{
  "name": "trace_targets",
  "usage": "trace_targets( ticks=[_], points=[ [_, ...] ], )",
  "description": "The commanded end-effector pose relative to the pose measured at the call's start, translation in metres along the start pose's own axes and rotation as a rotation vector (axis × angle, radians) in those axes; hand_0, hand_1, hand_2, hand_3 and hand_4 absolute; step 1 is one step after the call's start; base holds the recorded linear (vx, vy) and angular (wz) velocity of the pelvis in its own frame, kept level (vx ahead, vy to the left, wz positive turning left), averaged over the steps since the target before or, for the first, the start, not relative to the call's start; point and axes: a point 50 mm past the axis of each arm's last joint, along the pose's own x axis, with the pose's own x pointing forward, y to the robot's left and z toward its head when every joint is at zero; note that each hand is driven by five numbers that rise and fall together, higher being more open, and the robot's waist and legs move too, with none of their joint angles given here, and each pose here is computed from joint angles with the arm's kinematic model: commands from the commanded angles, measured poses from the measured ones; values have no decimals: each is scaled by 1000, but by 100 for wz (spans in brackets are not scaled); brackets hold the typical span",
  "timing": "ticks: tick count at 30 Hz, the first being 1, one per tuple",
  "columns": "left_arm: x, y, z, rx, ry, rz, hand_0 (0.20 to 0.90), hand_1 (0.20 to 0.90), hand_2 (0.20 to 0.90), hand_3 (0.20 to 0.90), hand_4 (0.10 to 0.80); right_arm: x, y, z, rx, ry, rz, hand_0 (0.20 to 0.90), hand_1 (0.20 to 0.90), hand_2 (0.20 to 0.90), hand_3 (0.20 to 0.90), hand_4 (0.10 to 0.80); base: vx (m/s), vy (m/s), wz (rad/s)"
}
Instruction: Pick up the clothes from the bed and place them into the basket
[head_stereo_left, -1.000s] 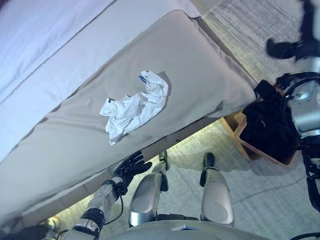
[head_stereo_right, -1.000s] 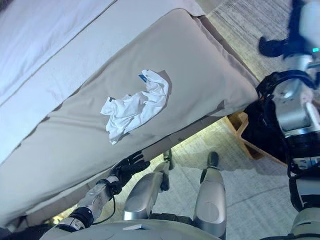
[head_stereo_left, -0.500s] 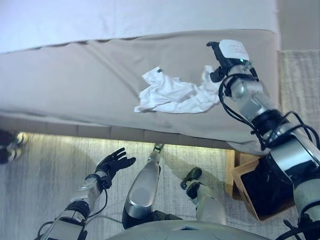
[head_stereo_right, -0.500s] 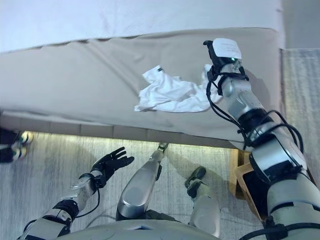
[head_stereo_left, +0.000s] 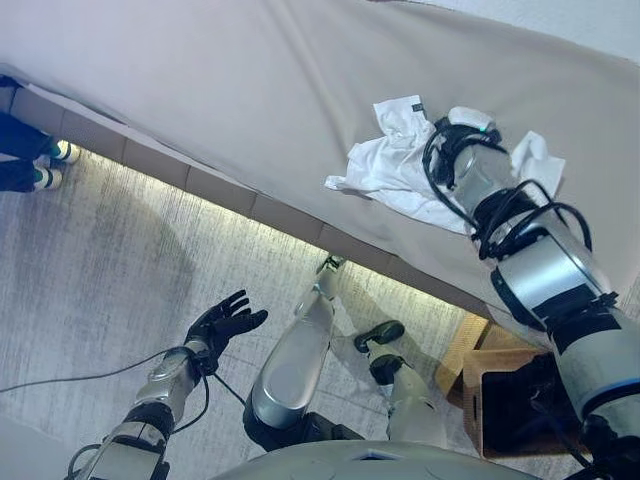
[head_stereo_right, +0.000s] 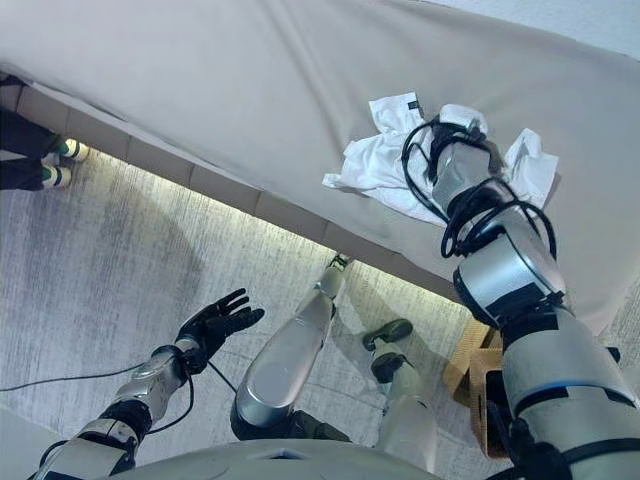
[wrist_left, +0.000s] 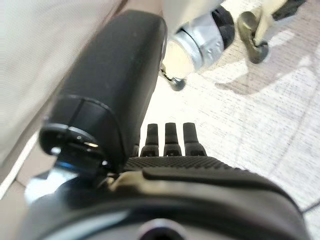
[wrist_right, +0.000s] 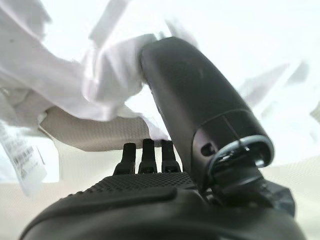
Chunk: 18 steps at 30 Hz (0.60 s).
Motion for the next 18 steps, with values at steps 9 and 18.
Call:
trace_targets(
  ticks=[9,18],
  points=[
    [-10,3,-11,24,-20,5,900,900,900,900,800,-22,-26,57,441,-368,-314,300,300,300,200,100,-1,-61,5],
    [-20,18,-41,-43,55,147,900,900,900,900,800,-128,-101,81,833,-907,-940,300,300,300,200,100,3,-22,-38]
  ],
)
